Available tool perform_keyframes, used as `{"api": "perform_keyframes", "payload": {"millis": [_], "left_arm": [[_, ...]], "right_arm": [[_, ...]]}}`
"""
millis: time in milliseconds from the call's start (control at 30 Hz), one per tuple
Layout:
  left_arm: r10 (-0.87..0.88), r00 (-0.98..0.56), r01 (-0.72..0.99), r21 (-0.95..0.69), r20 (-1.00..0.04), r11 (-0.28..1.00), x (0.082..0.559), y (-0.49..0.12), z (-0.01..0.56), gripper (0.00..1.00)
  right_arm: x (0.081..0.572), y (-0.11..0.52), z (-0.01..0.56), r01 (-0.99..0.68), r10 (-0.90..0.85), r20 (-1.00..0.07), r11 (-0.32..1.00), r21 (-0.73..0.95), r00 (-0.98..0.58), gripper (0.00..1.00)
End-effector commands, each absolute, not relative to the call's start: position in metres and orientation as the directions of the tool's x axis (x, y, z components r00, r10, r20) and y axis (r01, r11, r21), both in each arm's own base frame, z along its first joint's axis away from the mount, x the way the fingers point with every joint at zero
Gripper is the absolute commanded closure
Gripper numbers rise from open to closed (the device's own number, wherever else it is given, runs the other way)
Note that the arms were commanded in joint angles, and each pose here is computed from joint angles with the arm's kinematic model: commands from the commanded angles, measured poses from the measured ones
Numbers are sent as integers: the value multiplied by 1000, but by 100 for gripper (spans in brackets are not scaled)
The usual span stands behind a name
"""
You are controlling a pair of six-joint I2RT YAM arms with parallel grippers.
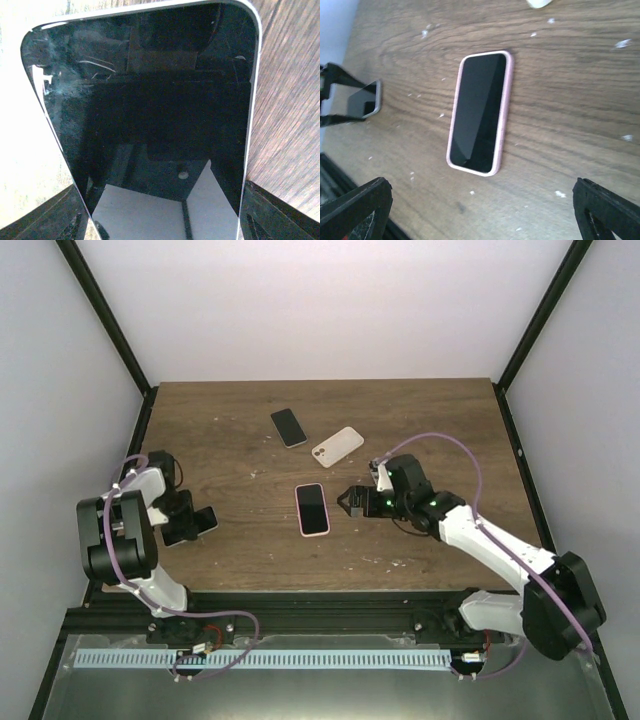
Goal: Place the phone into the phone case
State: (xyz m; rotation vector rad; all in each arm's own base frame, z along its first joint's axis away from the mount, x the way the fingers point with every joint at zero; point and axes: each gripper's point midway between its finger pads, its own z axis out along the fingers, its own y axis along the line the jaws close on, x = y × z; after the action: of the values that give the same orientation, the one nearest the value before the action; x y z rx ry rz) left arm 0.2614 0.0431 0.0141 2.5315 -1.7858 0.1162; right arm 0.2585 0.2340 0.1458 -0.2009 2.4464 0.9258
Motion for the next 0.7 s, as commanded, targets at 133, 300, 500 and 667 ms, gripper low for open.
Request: {"api": "perform_keyframes", "payload": {"millis": [133, 300, 500, 667], "left_arm": [[-997, 44, -999, -11, 70, -44, 262, 19, 26, 41], [-989, -125, -992, -41, 76, 122, 267, -5, 35, 42], [-952, -300, -951, -102, 59, 293, 269, -29, 44, 42], [-905, -423, -902, -119, 48, 415, 267, -48, 48, 42]], "right_arm": [[317, 173, 112, -148, 47, -492, 925, 350, -870, 0], [359, 129, 94, -58, 62, -490, 972, 226, -870, 13], [395, 91, 93, 1, 119, -501, 973, 230, -857, 44], [392, 85, 57, 5, 78, -408, 984, 178, -910, 61]]}}
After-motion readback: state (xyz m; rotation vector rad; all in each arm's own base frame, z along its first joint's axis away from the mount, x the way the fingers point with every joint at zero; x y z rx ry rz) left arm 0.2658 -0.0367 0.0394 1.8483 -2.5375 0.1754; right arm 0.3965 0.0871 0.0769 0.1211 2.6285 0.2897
